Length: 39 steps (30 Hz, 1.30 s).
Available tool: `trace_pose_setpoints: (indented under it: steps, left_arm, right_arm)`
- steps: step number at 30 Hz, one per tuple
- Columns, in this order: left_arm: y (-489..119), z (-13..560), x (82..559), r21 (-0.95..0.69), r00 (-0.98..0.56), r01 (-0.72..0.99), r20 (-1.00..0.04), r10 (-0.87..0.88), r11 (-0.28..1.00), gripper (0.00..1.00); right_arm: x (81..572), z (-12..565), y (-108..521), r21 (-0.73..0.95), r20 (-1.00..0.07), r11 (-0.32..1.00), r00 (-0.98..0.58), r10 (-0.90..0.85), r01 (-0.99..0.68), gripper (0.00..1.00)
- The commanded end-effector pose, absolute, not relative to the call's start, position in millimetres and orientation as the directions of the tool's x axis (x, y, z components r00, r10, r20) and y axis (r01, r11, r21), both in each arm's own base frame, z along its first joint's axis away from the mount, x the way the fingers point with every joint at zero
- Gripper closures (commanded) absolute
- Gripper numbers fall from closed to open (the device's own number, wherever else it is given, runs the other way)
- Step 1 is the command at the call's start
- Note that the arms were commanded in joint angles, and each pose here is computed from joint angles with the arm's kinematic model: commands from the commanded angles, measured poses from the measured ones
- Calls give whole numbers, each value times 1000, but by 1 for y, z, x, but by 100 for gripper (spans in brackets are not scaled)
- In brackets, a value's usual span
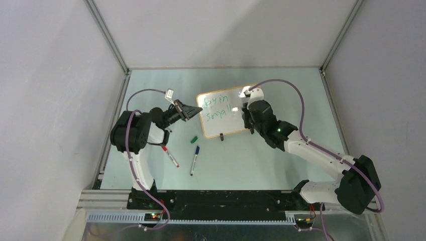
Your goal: Write a sentence on the whiteboard
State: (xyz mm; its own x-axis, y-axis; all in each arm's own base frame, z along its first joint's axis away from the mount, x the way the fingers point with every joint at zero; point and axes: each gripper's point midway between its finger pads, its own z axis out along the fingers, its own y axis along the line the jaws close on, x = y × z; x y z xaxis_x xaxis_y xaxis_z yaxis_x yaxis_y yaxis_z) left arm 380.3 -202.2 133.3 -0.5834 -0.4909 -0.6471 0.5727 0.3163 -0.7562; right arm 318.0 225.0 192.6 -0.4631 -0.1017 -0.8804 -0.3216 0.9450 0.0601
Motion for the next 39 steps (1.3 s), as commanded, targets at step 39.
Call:
trace_pose_setpoints:
  steps: [39]
  left_arm:
    - [-208, 149, 380, -714, -544, 634, -685, -485, 298, 100]
  right_arm:
    - [330, 176, 228, 159, -883, 925, -469, -23, -345, 100]
